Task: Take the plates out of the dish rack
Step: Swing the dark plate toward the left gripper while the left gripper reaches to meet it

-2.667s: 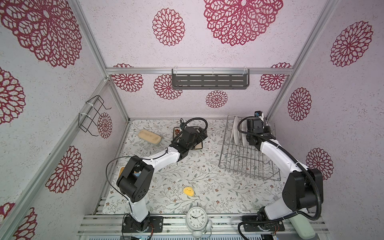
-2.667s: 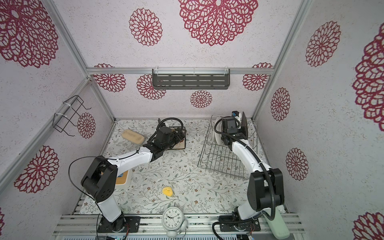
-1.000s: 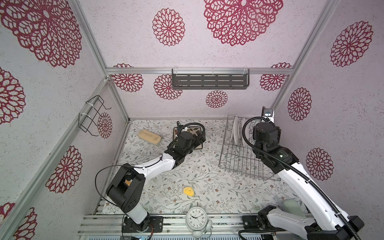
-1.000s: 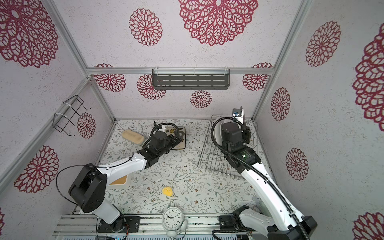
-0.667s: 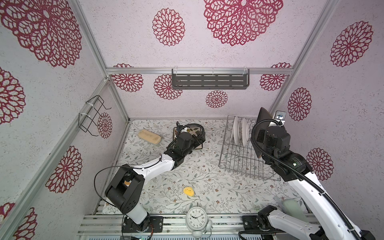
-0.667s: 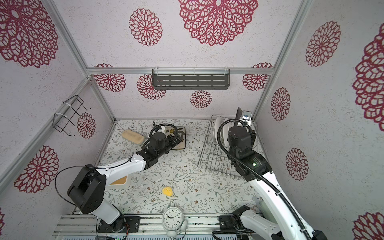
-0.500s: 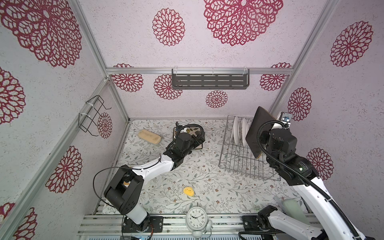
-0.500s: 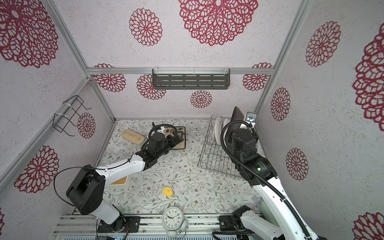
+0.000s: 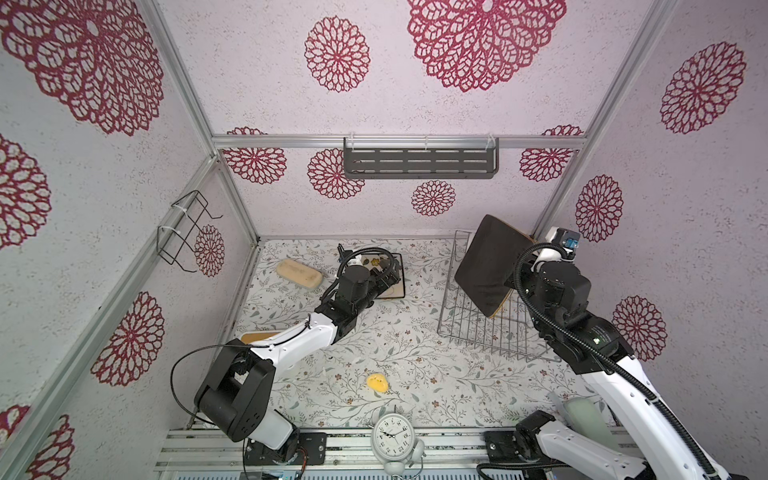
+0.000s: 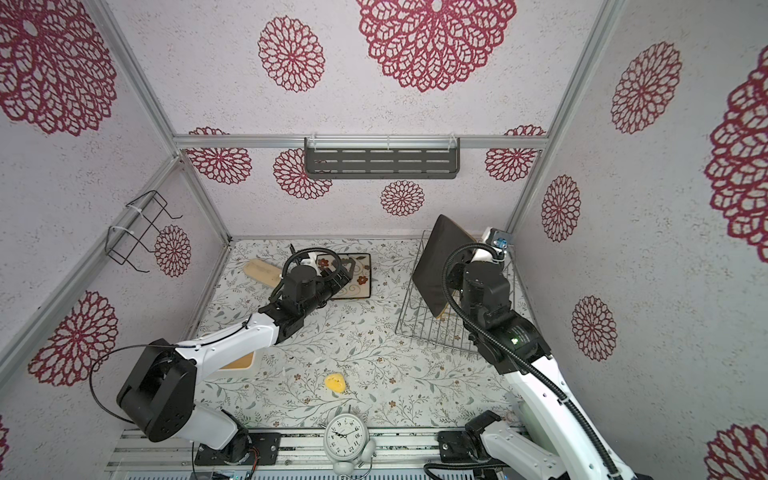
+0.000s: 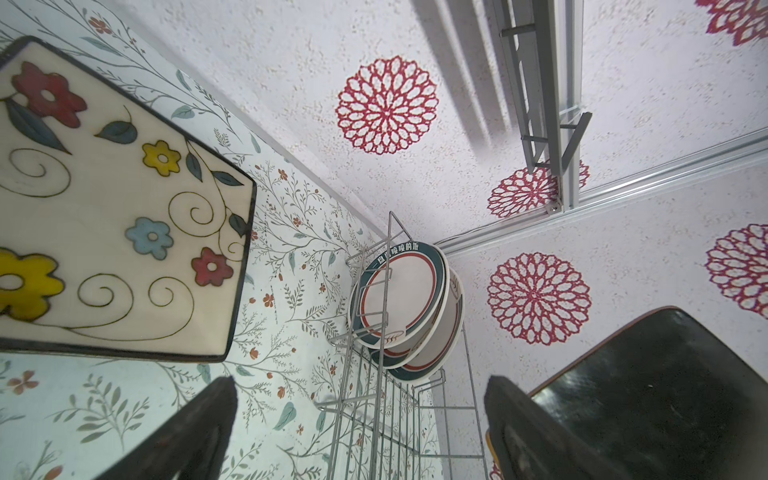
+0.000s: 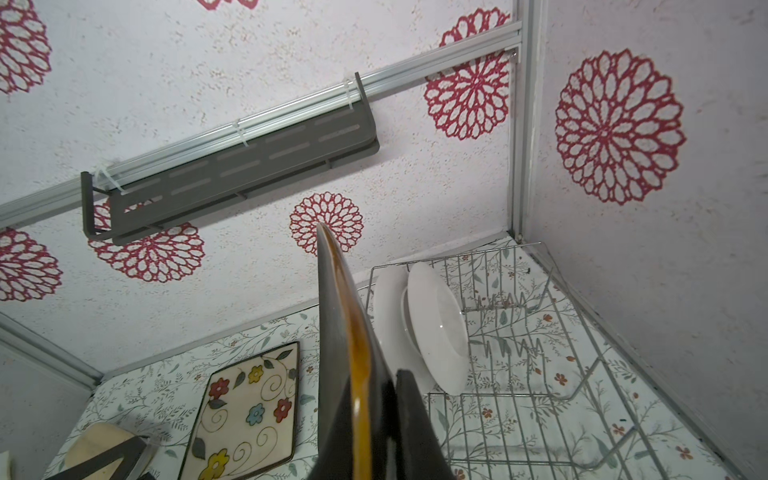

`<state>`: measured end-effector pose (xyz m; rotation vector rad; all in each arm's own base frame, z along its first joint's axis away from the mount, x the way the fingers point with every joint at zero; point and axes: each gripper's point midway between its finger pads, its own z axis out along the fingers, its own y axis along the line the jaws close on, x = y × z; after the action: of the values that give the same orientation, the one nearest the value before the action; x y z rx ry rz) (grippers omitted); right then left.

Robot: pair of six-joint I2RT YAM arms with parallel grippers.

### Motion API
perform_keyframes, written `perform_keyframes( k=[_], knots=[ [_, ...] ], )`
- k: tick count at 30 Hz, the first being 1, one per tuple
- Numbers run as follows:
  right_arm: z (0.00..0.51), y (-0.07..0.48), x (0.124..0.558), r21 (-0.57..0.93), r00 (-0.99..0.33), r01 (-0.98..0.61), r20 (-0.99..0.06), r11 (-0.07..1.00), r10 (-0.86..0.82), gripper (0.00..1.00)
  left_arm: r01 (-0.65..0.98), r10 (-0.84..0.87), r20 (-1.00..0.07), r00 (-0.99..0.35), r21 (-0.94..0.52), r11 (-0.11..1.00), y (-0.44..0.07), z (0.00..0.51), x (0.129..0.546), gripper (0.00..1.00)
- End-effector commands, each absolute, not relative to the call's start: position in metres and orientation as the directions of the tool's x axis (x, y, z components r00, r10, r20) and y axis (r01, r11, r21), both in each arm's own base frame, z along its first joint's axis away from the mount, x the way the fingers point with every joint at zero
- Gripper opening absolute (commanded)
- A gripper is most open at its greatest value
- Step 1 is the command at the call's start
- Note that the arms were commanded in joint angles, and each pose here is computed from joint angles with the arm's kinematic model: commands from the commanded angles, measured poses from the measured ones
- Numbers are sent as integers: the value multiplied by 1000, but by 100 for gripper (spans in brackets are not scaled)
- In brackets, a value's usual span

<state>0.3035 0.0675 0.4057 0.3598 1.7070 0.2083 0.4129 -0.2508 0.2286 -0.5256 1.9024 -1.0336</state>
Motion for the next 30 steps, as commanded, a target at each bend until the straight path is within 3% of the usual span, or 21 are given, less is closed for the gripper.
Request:
perform_keyframes(
  k=[1,15,23,30],
  knots=[
    [477,76,304,597,69,-44,-798,801,599,0,66,-708,-498,-502,-838,542,-241,244,411,97],
    [441,112,354,823,-52,-247,-538,511,841,0,41,-739,-505,-446,-836,546,-199,258,401,97],
    [424,114,359,878,-65,-330,-388,347,919,0,60,-776,-415,-475,-895,442,-201,262,400,97],
    [428,111,352,874,-53,-400,-324,277,945,0,158,-776,-325,-541,-945,286,-232,279,400,100]
  ],
)
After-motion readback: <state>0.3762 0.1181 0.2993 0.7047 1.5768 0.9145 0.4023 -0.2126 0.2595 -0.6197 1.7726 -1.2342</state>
